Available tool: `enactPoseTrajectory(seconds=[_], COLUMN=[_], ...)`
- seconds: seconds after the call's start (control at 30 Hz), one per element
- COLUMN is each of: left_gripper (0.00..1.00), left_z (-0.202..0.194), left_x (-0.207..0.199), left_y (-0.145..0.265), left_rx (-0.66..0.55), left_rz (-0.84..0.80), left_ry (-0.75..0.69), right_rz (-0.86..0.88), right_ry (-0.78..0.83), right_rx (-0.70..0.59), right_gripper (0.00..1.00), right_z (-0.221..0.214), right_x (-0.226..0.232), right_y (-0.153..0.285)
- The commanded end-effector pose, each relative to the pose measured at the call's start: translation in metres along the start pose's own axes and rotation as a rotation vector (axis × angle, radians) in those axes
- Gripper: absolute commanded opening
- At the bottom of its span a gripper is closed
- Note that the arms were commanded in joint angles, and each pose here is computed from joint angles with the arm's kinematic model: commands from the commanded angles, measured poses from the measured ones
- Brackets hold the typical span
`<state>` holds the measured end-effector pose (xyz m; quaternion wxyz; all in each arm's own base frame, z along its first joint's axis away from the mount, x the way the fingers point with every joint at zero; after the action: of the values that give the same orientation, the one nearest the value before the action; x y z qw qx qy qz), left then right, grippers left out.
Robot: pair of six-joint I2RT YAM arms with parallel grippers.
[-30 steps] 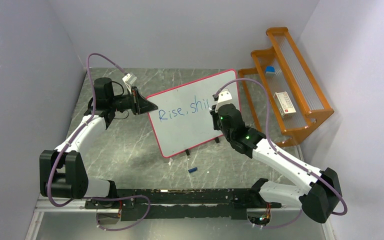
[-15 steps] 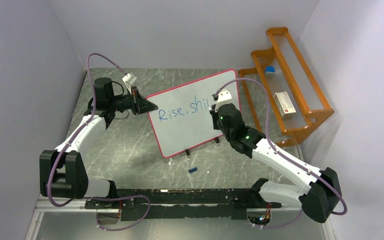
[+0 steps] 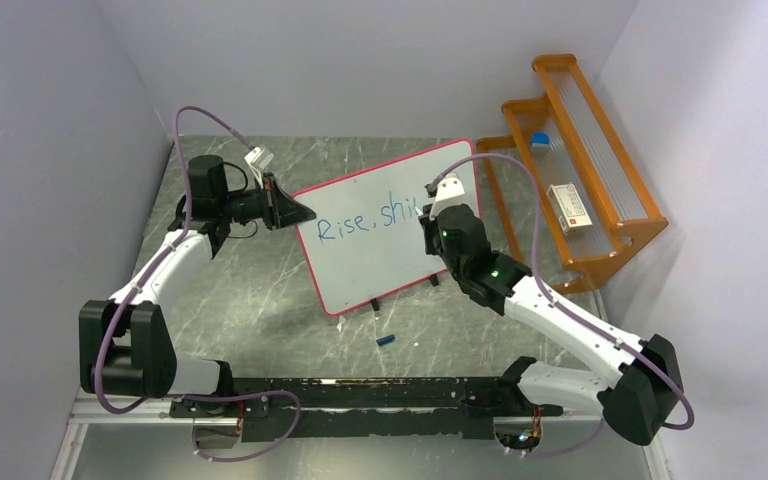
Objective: Write a sentence on the whiteboard
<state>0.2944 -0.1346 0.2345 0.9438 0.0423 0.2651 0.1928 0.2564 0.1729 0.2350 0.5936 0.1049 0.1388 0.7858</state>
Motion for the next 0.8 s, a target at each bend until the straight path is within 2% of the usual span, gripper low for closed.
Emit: enactPoseTrajectory(seconds=[0.0, 0.77], left_gripper=[0.05, 0.05], left_z=[-0.028, -0.029], left_x=[0.016, 0.017], left_y=[-0.007, -0.007], left_rx=[0.084, 0.086], left_rz=[0.079, 0.080], left_ry=[0.017, 0.018], right_rz=[-0.013, -0.051], right_ry=[-0.015, -0.015], right_rx=[-0.061, -0.067], right_gripper=[0.00, 0.00], right_z=[0.019, 0.022], right_x=[-0.002, -0.011], right_y=[-0.002, -0.014])
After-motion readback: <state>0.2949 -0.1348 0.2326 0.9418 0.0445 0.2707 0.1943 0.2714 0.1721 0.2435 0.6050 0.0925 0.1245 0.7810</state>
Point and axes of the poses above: each gripper's point midway between its finger pads, its own y axis back along the fingers, its own x axis along the line the jaws close on, z = x × y, the point moved 6 cm from there along y, back along the fingers, and after that the axes turned 4 degrees about -y, right-handed, at the moved point
